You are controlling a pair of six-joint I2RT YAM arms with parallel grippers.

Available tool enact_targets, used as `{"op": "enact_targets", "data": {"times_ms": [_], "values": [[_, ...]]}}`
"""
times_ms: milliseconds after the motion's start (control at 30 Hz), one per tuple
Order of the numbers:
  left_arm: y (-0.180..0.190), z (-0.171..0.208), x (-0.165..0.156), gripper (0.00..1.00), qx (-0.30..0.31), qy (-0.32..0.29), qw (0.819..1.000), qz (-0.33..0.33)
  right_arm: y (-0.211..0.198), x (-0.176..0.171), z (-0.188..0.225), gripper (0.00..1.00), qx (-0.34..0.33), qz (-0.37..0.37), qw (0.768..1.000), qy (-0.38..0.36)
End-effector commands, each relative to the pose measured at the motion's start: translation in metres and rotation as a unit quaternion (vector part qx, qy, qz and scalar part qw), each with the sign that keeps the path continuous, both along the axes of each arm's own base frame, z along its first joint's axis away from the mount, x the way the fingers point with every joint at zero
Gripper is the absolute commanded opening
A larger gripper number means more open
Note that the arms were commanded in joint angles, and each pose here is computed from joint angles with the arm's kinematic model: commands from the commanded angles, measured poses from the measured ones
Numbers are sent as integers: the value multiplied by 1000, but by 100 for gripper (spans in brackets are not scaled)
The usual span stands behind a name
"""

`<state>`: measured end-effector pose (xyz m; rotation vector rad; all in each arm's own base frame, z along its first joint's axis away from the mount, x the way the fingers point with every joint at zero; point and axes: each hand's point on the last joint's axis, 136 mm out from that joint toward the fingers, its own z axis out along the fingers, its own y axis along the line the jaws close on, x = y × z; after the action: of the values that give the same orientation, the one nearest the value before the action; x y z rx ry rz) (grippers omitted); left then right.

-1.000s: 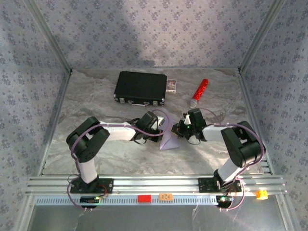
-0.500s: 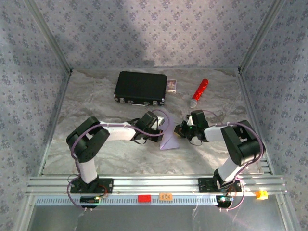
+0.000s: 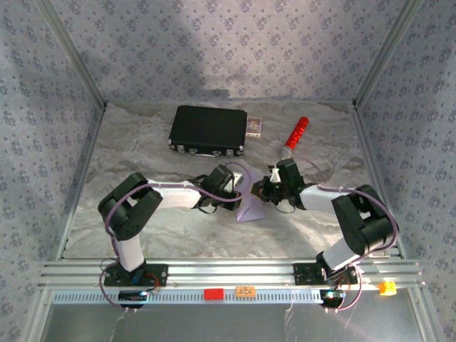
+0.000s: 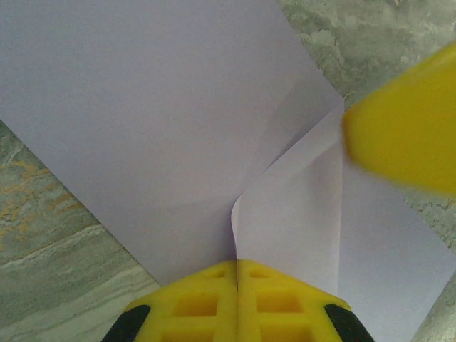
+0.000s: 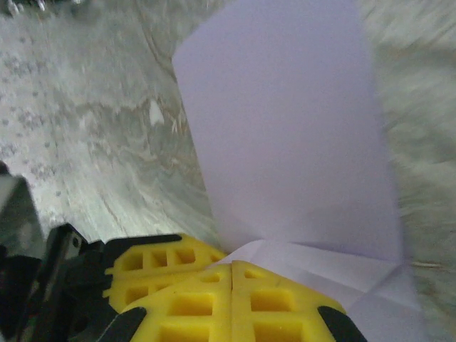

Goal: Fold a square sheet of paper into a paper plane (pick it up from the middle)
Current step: Fold the triangle a second time at the center of the table.

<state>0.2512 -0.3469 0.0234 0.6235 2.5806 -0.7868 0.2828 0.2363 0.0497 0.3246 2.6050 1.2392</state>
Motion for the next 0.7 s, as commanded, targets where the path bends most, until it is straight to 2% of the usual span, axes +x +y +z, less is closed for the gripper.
{"op": "enact_targets", "data": {"times_ms": [0, 500, 667], "values": [[11, -8, -2, 0, 24, 5, 1000, 5, 11, -4, -8, 6, 7, 15, 1000, 19], [10, -3, -2, 0, 19, 2, 1000, 3, -16, -32, -61, 4, -50, -10, 996, 74], [7, 16, 2, 10, 6, -4, 1000, 12, -19, -31, -59, 4, -57, -16, 996, 70]]}}
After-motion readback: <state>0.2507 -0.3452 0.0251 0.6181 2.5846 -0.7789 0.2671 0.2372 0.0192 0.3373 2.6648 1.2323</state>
